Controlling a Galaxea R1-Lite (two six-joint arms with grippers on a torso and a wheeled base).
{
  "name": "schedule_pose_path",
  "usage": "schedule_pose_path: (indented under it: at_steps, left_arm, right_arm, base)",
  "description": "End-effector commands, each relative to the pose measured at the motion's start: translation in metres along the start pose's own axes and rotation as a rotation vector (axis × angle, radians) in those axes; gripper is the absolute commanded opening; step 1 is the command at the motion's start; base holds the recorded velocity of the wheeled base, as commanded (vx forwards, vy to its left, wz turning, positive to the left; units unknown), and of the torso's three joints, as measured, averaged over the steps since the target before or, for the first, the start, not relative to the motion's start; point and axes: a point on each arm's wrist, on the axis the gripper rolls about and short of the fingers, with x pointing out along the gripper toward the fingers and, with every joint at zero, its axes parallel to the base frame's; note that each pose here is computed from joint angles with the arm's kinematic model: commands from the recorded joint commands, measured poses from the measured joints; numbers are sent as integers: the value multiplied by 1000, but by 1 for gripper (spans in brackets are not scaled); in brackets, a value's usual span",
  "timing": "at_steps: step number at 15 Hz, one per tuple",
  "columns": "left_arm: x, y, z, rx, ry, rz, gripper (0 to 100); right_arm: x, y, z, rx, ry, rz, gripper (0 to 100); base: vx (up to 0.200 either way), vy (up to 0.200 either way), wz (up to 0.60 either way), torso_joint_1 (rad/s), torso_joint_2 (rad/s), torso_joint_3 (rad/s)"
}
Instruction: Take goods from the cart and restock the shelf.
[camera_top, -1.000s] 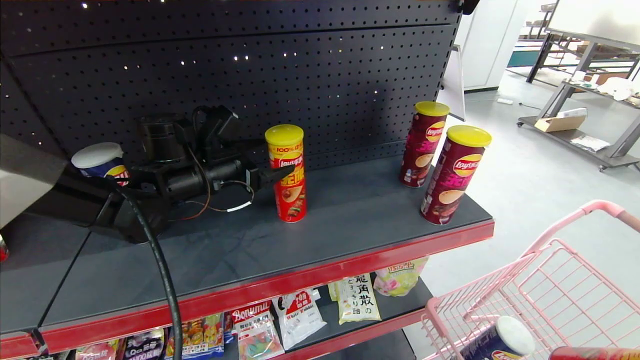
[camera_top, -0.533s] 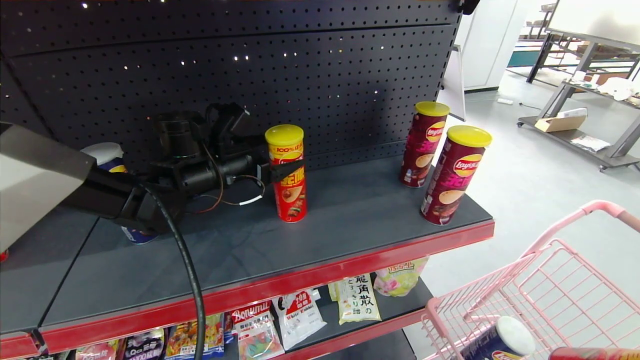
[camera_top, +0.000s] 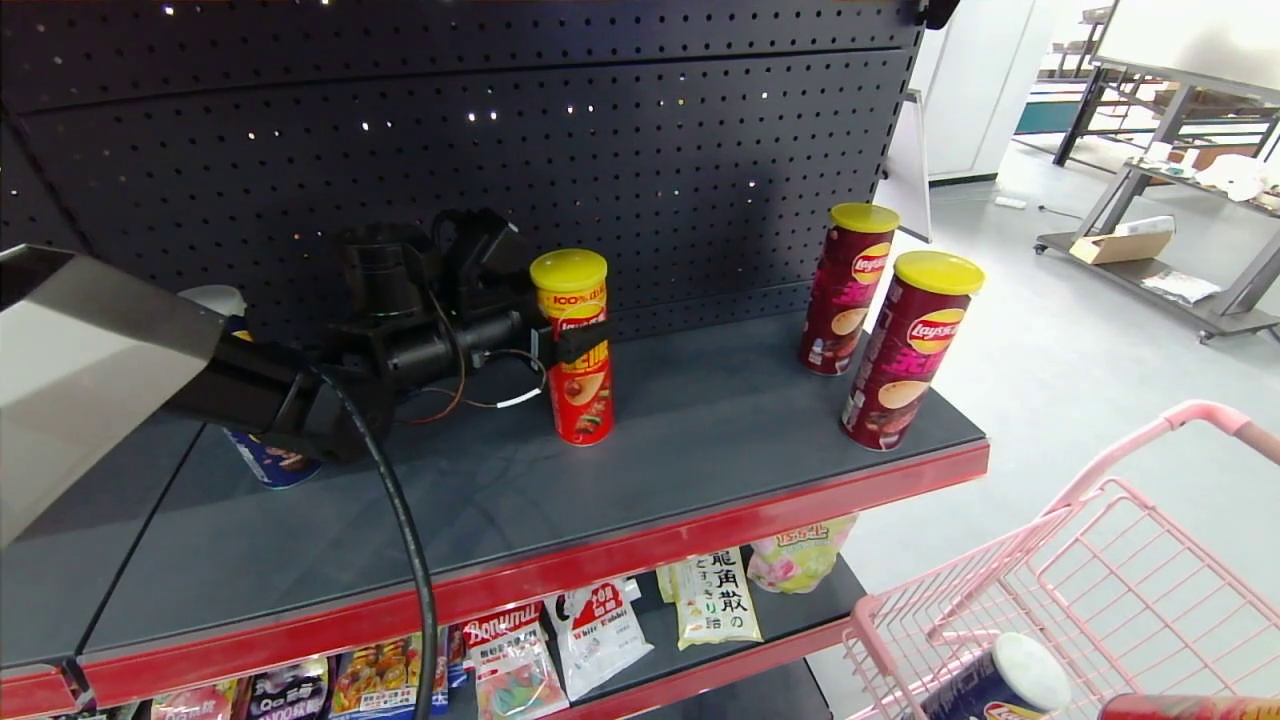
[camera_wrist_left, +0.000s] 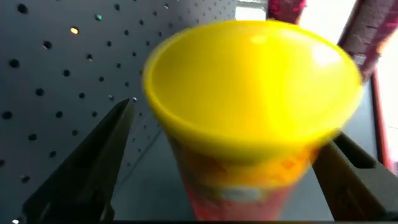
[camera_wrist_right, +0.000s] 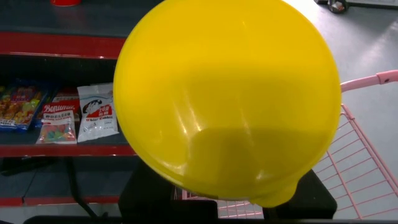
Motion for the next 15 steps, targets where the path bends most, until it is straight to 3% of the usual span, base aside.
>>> schedule_pose_path:
  at_steps: [1,3,4,10,12,14,15]
  left_arm:
    - [6,3,-1,3,-7,7,100]
    - [9,1,-2,-2,-9,1,100]
    - [9,0,-2,-3,-9,-4,0]
    - [8,-1,-4,-12,-4,-17,0]
    - [-1,-5,7,-17,-16,-22,0]
    - [-21,-20,21,-98,-21,-48,0]
    - [-32,-25,26,-102,-25,-49,0]
  right_arm:
    - [0,0,0,0,0,1,0]
    - [0,0,0,0,2,1,0]
    - [0,0,0,0,2,1,0]
    - [1,0,-2,0,8,2,0]
    - [1,0,-2,0,9,2,0]
    - [1,0,-2,0,9,2,0]
    - [1,0,-2,0,11,2,0]
  base:
    - [0,0,0,0,0,0]
    - [0,0,0,0,0,0]
    - [0,0,0,0,0,0]
    - [0,0,0,0,0,0]
    - [0,0,0,0,0,0]
    - [0,0,0,0,0,0]
    - [0,0,0,0,0,0]
